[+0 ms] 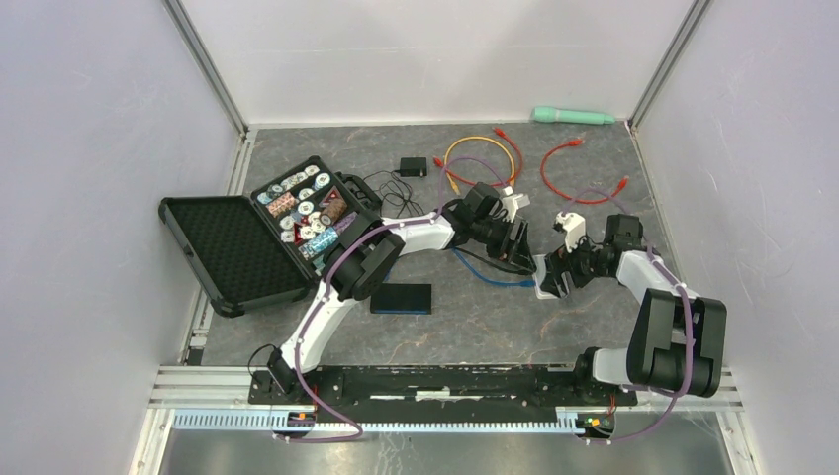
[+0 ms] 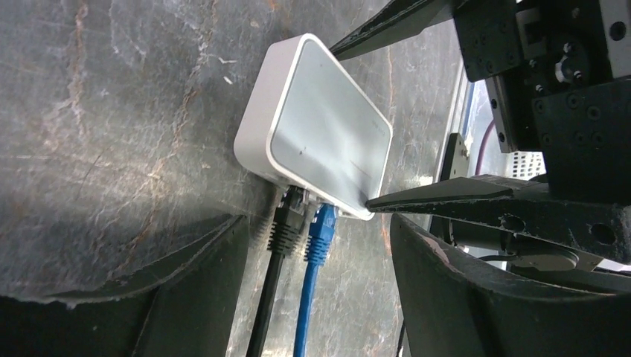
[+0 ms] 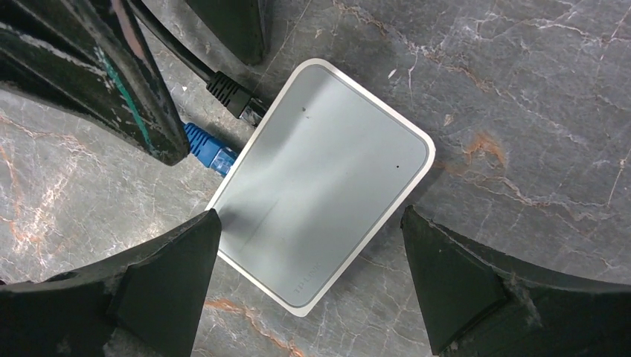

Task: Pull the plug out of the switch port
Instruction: Pull the connector from the switch port.

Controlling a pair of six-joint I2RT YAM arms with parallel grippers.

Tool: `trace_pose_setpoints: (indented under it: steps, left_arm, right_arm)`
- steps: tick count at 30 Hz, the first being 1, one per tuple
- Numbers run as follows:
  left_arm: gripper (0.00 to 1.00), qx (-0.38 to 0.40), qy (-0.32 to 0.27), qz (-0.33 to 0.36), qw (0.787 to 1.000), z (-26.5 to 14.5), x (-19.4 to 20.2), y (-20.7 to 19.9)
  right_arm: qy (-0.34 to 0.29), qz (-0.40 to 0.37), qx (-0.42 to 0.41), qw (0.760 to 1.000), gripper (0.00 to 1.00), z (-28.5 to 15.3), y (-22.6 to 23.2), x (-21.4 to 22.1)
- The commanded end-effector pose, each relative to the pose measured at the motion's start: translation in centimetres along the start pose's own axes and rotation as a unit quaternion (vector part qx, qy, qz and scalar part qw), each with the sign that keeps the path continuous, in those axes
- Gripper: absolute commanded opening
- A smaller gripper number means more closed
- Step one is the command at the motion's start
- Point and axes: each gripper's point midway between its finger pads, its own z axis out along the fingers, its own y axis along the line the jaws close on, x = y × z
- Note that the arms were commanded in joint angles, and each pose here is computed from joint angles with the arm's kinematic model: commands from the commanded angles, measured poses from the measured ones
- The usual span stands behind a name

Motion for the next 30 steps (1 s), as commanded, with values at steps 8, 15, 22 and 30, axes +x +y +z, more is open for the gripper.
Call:
trace_pose_setpoints:
  steps: [8,15,22,30]
  left_arm:
    - [0.64,0.019,0.027,-0.054,0.998,2.3,2.3,1.0]
    - [0.56,0.027,0.030,-0.071,0.997,2.8,2.8,1.4]
    - [0.50,0.029,0.032,-0.074,0.996,3.1,3.0,1.7]
    - [0.50,0.004,0.033,-0.097,0.995,3.2,3.6,2.8]
  right_arm:
    - [-0.005,0.008,-0.036,0.999,0.97,0.8,-0.3,1.0]
    - [0.000,0.025,-0.046,0.999,0.93,1.1,-0.5,1.8]
    - [0.007,0.033,-0.050,0.998,0.90,1.4,-0.6,2.3]
    - [0.012,0.033,-0.051,0.998,0.88,1.5,-0.6,2.6]
